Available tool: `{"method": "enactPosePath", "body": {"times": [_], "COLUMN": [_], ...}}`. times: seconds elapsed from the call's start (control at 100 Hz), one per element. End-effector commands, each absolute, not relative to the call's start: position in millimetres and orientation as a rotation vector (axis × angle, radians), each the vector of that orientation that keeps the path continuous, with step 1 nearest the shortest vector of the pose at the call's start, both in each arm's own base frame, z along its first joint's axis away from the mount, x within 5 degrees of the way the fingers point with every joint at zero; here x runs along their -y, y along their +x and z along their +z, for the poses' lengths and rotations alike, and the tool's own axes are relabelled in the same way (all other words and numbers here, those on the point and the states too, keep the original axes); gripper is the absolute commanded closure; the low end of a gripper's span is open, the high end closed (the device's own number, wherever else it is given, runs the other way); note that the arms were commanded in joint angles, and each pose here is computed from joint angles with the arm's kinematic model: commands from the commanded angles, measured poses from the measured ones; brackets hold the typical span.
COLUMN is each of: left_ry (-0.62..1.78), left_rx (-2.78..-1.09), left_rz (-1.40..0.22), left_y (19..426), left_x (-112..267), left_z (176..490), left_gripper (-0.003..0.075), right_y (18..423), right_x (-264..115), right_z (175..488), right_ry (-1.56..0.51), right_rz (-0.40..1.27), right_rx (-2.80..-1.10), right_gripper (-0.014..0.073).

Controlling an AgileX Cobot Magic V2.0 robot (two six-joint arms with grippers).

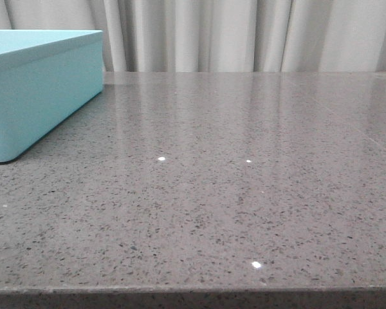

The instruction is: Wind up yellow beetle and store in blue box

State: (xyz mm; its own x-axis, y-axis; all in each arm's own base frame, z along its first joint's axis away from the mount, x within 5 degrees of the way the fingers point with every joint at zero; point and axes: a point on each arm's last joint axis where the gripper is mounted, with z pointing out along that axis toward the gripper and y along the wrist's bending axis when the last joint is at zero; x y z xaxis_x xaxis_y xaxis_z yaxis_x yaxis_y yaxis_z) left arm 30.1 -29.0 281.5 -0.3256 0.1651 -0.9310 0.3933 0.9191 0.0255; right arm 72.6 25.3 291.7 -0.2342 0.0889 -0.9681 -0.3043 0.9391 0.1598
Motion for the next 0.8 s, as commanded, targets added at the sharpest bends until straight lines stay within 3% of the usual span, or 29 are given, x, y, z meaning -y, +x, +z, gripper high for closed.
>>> {"method": "enactPosePath", "body": {"times": [0.0,0.43,0.79], "left_ry": [0.358,0.358,0.097], "left_rx": [-1.834,-1.827,-1.521], "left_rz": [-0.263,-0.202,-0.093], "left_y": [32,35,47], "left_x": [29,26,8], "left_z": [295,292,268], "left_gripper": [0.0739,0.0739,0.0739], "right_y": [73,73,73], "right_x": [-26,-26,-26], "right_z": [308,308,308], "right_ry": [-0.181,-0.181,-0.181], "right_rz": [0.374,0.374,0.374], "right_rx": [-1.661,-1.661,-1.661], "right_gripper": [0.0661,0.0661,0.0661]}}
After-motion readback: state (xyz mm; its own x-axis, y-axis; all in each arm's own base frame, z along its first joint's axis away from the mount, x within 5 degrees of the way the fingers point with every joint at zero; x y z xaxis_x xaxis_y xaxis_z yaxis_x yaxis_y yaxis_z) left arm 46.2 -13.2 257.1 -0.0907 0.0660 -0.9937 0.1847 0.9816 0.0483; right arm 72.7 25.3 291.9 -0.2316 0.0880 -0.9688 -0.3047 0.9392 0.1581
